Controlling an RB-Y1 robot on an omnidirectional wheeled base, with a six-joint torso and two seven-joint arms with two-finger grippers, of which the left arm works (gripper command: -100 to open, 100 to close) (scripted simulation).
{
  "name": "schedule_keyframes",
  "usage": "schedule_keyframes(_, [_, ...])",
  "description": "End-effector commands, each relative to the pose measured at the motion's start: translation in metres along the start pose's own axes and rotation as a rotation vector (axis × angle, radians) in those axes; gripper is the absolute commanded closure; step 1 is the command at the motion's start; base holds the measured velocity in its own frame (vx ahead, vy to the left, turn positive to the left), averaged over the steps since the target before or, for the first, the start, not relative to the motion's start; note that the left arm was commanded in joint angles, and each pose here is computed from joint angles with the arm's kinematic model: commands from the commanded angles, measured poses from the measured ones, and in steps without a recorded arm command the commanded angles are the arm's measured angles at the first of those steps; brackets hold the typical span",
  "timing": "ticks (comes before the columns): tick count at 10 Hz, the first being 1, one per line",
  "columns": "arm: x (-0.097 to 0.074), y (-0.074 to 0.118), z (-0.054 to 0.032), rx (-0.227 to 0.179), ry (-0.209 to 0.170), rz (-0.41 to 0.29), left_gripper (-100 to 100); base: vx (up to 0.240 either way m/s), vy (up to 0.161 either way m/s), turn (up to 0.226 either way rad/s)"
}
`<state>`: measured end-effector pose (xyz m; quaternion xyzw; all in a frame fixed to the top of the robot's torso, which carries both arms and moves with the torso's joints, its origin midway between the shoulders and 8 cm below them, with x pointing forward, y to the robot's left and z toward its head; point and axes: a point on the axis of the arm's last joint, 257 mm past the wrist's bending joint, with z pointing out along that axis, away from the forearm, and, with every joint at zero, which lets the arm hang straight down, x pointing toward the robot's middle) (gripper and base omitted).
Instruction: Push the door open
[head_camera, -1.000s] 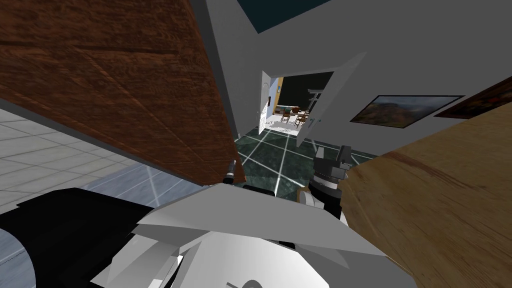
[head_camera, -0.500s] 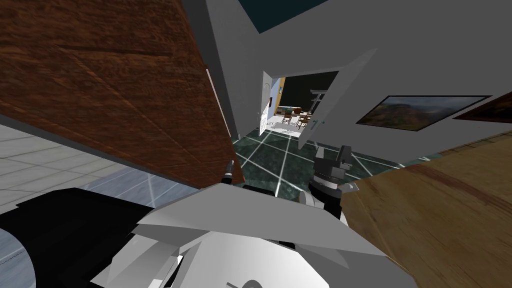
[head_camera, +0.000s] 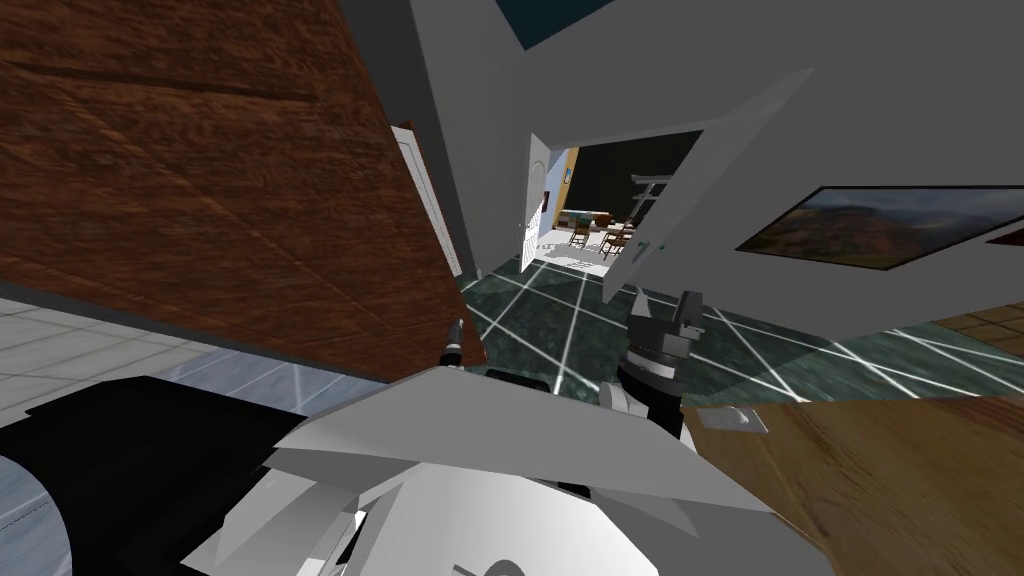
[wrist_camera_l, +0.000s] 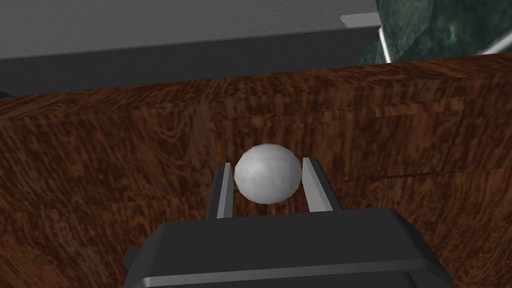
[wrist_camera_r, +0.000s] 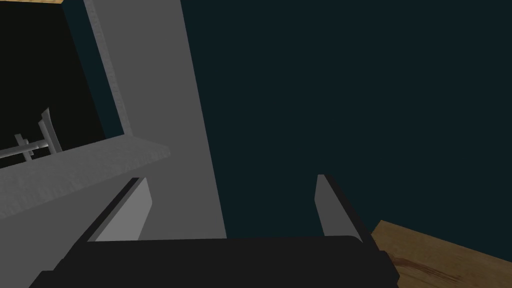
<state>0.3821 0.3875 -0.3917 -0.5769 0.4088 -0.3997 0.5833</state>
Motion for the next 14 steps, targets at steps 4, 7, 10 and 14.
schedule_keyframes(4, [-0.013,0.004,-0.0019,-0.01,-0.043,-0.011,100,0.157,-0.024,0.054])
schedule_keyframes(7, [-0.035,0.001,-0.0003,-0.002,-0.085,0.0,100,0.18,-0.001,0.046])
schedule_keyframes(10, [-0.056,-0.001,-0.0013,0.002,-0.133,0.003,100,0.202,0.006,0.045])
schedule_keyframes(14, [-0.083,0.0,-0.0072,0.001,-0.212,-0.008,100,0.243,0.0,0.081])
